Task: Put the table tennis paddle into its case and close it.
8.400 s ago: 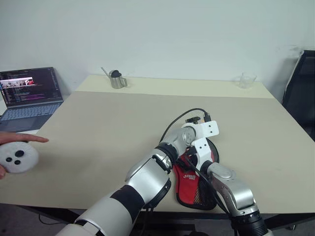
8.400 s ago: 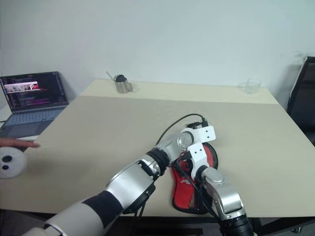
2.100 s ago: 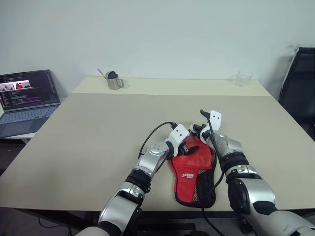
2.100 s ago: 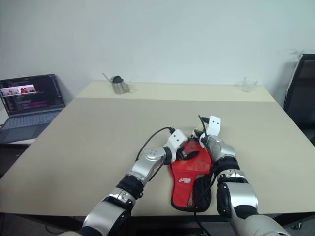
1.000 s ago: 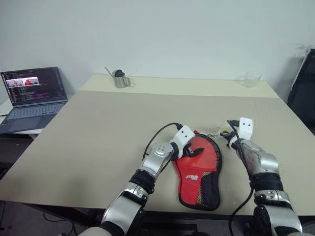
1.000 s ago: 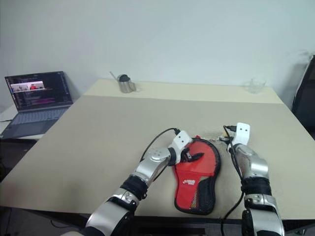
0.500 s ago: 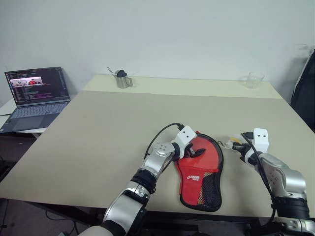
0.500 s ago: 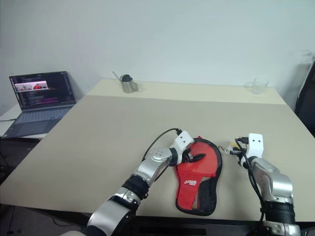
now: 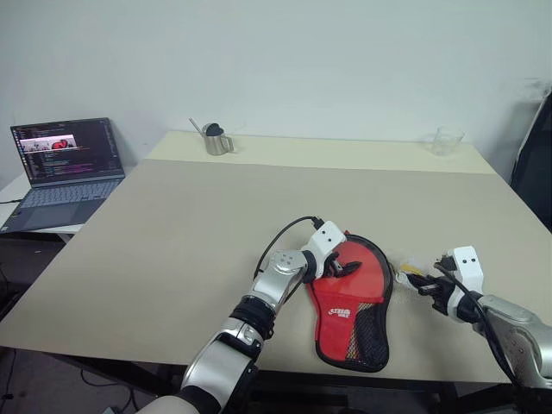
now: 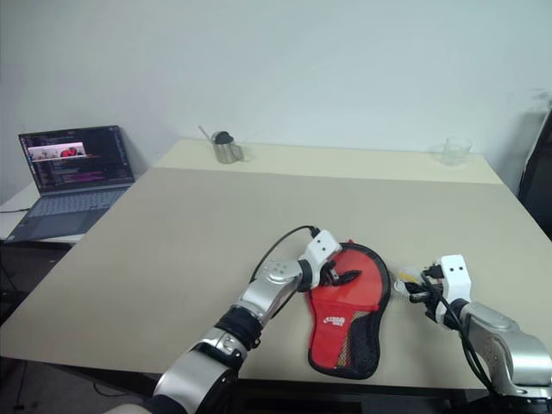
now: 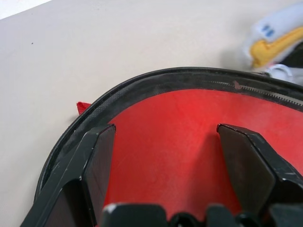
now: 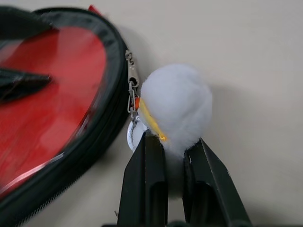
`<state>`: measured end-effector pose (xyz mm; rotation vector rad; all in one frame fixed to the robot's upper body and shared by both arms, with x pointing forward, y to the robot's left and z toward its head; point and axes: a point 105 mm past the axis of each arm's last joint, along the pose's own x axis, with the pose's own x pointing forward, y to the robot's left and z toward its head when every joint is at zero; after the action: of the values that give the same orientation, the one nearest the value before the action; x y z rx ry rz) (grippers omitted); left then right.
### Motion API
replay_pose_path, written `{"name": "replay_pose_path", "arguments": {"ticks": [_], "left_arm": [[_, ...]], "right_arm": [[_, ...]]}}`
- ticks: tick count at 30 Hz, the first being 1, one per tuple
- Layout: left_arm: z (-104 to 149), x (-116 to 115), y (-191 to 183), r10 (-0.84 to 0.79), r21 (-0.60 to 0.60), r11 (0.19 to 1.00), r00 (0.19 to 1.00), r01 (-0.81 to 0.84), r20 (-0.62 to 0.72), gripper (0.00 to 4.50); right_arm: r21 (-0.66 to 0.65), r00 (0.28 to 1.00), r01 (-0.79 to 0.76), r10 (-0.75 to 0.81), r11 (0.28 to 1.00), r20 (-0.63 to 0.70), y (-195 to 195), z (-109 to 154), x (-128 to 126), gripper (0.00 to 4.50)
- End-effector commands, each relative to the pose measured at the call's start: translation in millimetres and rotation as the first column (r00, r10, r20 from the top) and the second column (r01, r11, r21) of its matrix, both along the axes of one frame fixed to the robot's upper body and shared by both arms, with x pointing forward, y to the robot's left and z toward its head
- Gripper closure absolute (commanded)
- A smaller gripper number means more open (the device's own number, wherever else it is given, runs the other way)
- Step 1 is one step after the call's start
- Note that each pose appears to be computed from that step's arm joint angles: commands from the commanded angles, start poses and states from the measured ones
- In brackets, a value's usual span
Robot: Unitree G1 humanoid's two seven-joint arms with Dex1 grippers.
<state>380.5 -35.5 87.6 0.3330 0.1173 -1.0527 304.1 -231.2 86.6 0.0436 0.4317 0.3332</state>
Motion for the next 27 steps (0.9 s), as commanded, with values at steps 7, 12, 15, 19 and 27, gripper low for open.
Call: {"name": "replay_pose_path", "arguments": {"ticks": [7,12,15,19,27], "left_arm": [[-26,-8,2,-0.015,0.056,0.998,0.997,0.019,-0.07,0.75],[-26,-8,1,-0.016,0.056,0.998,0.997,0.02,-0.072,0.75],[-27,-8,1,-0.017,0.057,0.998,0.997,0.021,-0.073,0.75],[-27,-8,-1,-0.022,0.057,0.998,0.997,0.026,-0.073,0.75],[-28,-10,-4,-0.032,0.058,0.998,0.997,0.036,-0.076,0.75]], "right_arm": [[-0.022,0.989,-0.124,0.121,0.992,-0.087,-4,-11,-35,4.49],[-0.018,0.973,-0.195,0.191,0.981,-0.131,0,-17,-53,4.49],[-0.015,0.96,-0.24,0.235,0.971,-0.155,4,-22,-64,4.49],[0.005,0.928,-0.322,0.316,0.947,-0.199,12,-29,-83,4.49],[0.033,0.881,-0.408,0.403,0.912,-0.246,20,-39,-108,4.49]]}}
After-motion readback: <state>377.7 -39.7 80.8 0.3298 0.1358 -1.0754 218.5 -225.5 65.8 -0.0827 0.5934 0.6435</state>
